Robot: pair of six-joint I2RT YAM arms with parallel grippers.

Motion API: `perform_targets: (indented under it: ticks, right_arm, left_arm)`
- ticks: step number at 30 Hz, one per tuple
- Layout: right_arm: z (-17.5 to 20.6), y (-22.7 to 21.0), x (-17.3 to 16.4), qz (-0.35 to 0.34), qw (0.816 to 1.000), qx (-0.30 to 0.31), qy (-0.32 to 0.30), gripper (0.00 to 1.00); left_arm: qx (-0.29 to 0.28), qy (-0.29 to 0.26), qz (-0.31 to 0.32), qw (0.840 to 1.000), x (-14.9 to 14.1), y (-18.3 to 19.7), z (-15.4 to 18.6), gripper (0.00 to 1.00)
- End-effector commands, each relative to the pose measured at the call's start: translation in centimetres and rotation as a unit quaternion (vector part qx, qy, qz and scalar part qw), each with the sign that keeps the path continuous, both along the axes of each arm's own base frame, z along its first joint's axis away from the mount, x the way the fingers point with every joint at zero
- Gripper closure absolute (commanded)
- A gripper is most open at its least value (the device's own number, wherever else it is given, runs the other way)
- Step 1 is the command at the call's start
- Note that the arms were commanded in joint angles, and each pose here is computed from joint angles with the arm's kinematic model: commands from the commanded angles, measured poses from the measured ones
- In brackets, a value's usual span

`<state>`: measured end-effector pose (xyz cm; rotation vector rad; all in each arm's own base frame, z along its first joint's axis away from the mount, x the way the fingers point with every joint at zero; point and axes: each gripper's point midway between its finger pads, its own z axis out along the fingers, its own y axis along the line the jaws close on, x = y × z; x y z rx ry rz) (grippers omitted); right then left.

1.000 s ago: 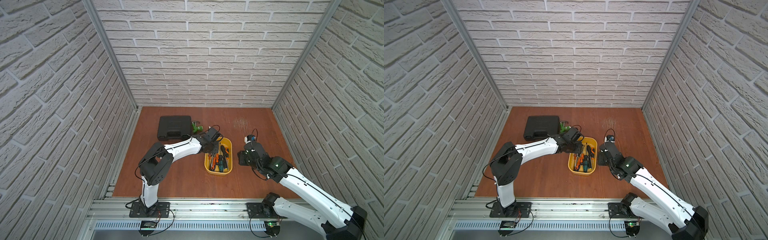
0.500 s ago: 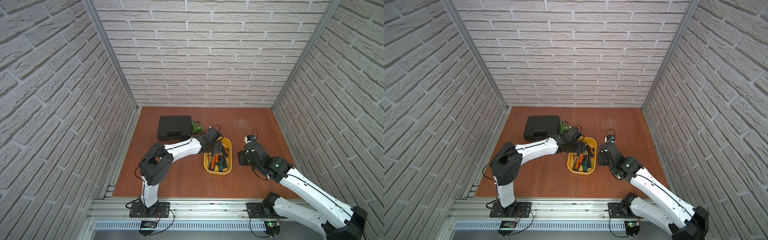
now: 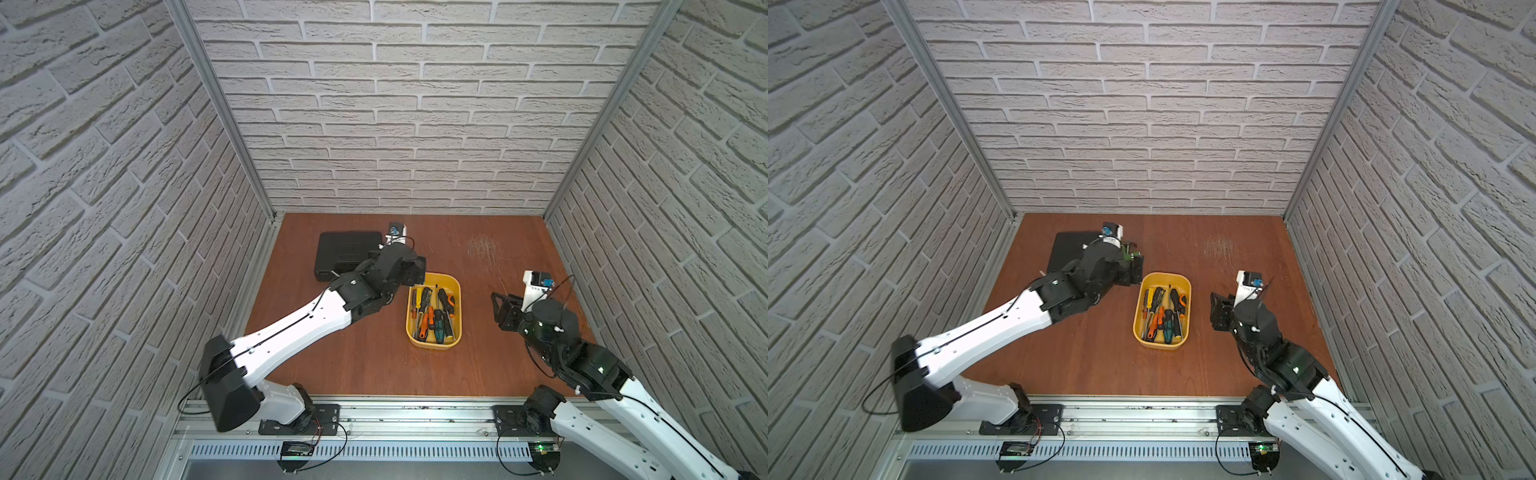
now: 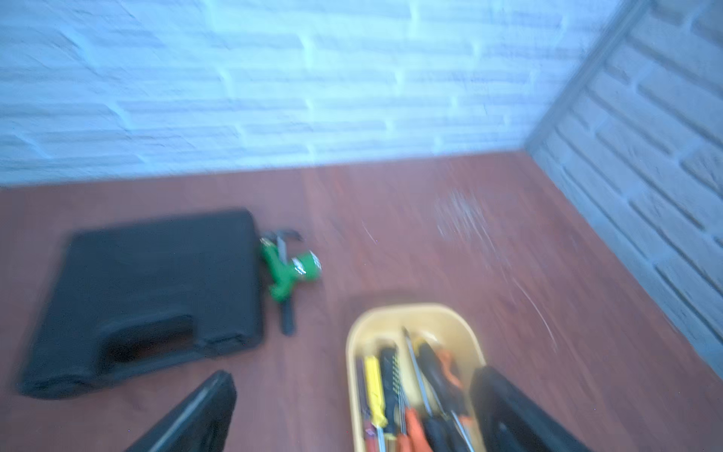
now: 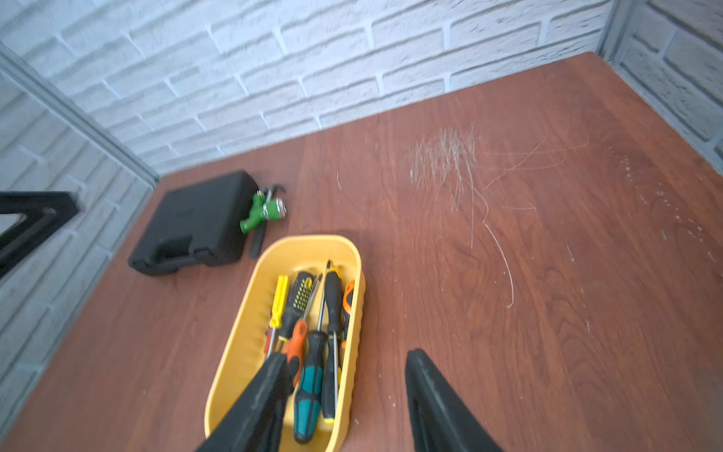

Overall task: Put the screwdriver on the desktop into the storage box
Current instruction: Place the screwdriver in the storage box, then reset both arms

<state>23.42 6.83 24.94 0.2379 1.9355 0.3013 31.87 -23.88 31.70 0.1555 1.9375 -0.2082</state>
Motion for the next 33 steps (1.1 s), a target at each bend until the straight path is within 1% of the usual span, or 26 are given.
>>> perform_targets:
  ticks: [1, 2, 4, 6, 8, 9, 11, 12, 13, 14, 16, 17, 18, 19, 20, 21, 23, 24, 25, 27, 28, 29, 30, 31, 32, 33]
  right_arm:
    - [0.9, -2.2, 1.0, -0.051, 0.991, -0.052, -0.111, 0.0]
    - [0.3, -3.4, 1.0, -0.079, 0.985, -0.082, -0.131, 0.0]
    - [0.1, -6.4, 0.7, -0.163, 0.967, -0.124, -0.153, 0.0]
    - [-0.6, -8.3, 0.7, -0.216, 0.947, -0.186, -0.146, 0.0]
    - [-2.1, -9.7, 1.5, -0.248, 0.932, -0.236, -0.121, 0.0]
    - [-2.8, -10.2, 2.0, -0.258, 0.929, -0.245, -0.104, 0.0]
    - [-5.1, -11.7, 3.0, -0.284, 0.923, -0.252, -0.062, 0.0]
    - [-5.9, -12.4, 3.3, -0.298, 0.92, -0.248, -0.052, 0.0]
    - [-7.1, -12.9, 3.9, -0.305, 0.919, -0.245, -0.038, 0.01]
    - [-7.8, -13.2, 4.6, -0.305, 0.92, -0.246, -0.031, 0.01]
    - [-8.6, -13.8, 5.6, -0.314, 0.917, -0.243, -0.027, 0.01]
    - [-10.0, -13.9, 5.9, -0.304, 0.921, -0.242, -0.021, 0.01]
    - [-10.5, -13.7, 6.5, -0.29, 0.928, -0.232, -0.027, 0.01]
    - [-11.2, -13.3, 7.3, -0.268, 0.937, -0.223, -0.031, 0.01]
    - [-11.3, -13.0, 8.0, -0.253, 0.941, -0.218, -0.043, 0.01]
    - [-11.2, -12.6, 8.6, -0.235, 0.946, -0.217, -0.056, 0.01]
    - [-11.4, -11.9, 10.1, -0.196, 0.954, -0.213, -0.073, 0.01]
    - [-12.0, -11.6, 10.9, -0.174, 0.96, -0.208, -0.074, 0.01]
    - [-13.0, -10.9, 11.8, -0.139, 0.967, -0.199, -0.075, 0.01]
    - [-14.5, -10.4, 12.7, -0.106, 0.972, -0.189, -0.095, 0.01]
    - [-14.3, -10.3, 13.1, -0.099, 0.973, -0.183, -0.098, 0.01]
    - [-14.5, -10.3, 13.3, -0.089, 0.977, -0.182, -0.071, 0.01]
    - [-14.7, -10.0, 13.6, -0.076, 0.979, -0.184, -0.05, 0.01]
    - [-14.7, -9.6, 14.3, -0.062, 0.979, -0.185, -0.056, 0.01]
    - [-14.7, -9.4, 14.8, -0.059, 0.979, -0.183, -0.07, 0.01]
    - [-14.6, -9.5, 15.0, -0.06, 0.979, -0.179, -0.072, 0.01]
  left_arm:
    - [0.149, -0.079, 0.135, 0.976, 1.2, 8.6, 0.2, 0.02]
    - [0.159, -0.079, 0.155, 0.972, 1.6, 10.7, -0.4, 0.02]
    - [0.184, -0.073, 0.161, 0.967, 2.3, 13.5, -2.7, 0.02]
    - [0.191, -0.047, 0.213, 0.957, 2.7, 17.8, -5.4, 0.02]
    - [0.2, -0.023, 0.277, 0.939, 2.7, 22.8, -8.5, 0.02]
    - [0.201, -0.027, 0.3, 0.932, 2.7, 24.4, -9.3, 0.02]
    - [0.189, -0.05, 0.313, 0.929, 3.2, 26.4, -10.9, 0.02]
    - [0.182, -0.05, 0.323, 0.927, 3.4, 27.4, -11.7, 0.02]
    - [0.19, -0.04, 0.329, 0.924, 3.5, 28.4, -13.0, 0.02]
    - [0.217, -0.026, 0.331, 0.918, 3.4, 29.2, -14.2, 0.02]
    - [0.266, -0.01, 0.359, 0.895, 2.9, 30.7, -15.6, 0.02]
    - [0.267, -0.013, 0.366, 0.891, 2.9, 31.0, -16.1, 0.02]
    - [0.254, -0.02, 0.355, 0.899, 3.2, 30.7, -16.6, 0.02]
    - [0.241, -0.013, 0.325, 0.914, 3.5, 29.9, -18.1, 0.02]
    - [0.236, -0.011, 0.305, 0.923, 3.9, 29.5, -18.9, 0.02]
    - [0.24, -0.015, 0.299, 0.924, 4.1, 29.3, -18.9, 0.02]
    - [0.223, -0.04, 0.3, 0.927, 4.3, 29.5, -18.5, 0.02]
    - [0.203, -0.042, 0.316, 0.926, 4.1, 30.3, -18.6, 0.02]
    - [0.159, -0.047, 0.327, 0.93, 3.8, 31.1, -18.9, 0.02]
    - [0.13, -0.065, 0.346, 0.927, 3.2, 32.3, -19.5, 0.02]
    - [0.135, -0.071, 0.335, 0.93, 3.4, 32.0, -19.6, 0.02]
    - [0.133, -0.051, 0.294, 0.945, 4.0, 30.8, -20.3, 0.02]
    - [0.138, -0.052, 0.268, 0.952, 4.8, 30.1, -20.3, 0.01]
    - [0.141, -0.056, 0.223, 0.963, 5.5, 28.6, -21.0, 0.02]
    - [0.145, -0.057, 0.196, 0.968, 5.9, 27.7, -21.8, 0.02]
    - [0.161, -0.066, 0.219, 0.96, 6.0, 28.3, -21.7, 0.02]
